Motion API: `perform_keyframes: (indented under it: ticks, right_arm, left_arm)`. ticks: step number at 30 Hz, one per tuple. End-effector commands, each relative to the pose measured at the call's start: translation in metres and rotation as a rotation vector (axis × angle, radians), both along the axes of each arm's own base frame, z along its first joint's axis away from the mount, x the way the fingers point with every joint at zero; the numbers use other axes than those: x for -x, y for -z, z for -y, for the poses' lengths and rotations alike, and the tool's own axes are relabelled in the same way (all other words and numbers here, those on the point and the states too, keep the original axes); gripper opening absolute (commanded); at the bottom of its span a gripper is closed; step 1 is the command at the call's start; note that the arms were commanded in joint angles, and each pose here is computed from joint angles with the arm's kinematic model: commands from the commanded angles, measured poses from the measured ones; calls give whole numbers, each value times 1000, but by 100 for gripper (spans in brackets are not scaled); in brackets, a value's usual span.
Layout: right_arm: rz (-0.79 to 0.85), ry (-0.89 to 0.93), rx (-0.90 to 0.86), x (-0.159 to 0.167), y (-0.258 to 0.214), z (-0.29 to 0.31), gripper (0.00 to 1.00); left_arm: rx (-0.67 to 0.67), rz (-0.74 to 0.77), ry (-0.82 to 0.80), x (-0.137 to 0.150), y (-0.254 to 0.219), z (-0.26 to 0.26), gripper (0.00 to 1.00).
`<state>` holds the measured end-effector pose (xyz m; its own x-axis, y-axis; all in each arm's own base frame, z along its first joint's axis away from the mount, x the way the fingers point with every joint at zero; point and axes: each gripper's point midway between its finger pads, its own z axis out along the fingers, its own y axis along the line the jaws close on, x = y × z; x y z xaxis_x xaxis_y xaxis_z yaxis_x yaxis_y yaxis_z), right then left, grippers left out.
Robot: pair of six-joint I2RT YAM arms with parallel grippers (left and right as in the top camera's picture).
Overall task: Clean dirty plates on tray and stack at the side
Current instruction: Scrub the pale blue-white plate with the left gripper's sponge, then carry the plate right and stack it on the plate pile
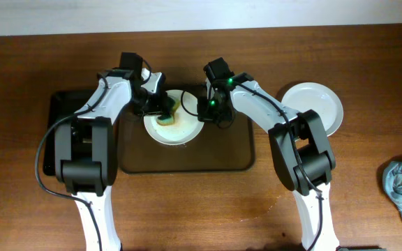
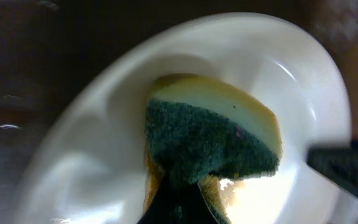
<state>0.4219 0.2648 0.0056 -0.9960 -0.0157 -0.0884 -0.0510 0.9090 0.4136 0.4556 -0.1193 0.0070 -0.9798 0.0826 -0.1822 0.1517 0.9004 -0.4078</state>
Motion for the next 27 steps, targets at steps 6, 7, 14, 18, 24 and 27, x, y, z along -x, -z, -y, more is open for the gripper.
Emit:
perform_keyframes:
  ticks: [6,7,14,18,24,27]
  right_arm:
    - [-27,4,59,8,15,12,4]
    - [-28,4,57,8,15,12,4]
    - [-57,-1,11,12,11,8,4]
    - [24,-12,33,6,-30,23,4]
    - [575,142,572,-7,-200,110,4]
    - [780,173,949,12,-246,118,4]
  left_arm:
    - [-105,-238,84,61,24,-20,0]
    - [68,-232,120,63,11,7,0]
    - [594,38,3,-22,-115,-14,1]
    - [566,93,-72,-36,-138,-58,0]
    - [217,24,-77,-29,-92,-68,0]
    - [156,18,-65,-28,-86,-66,0]
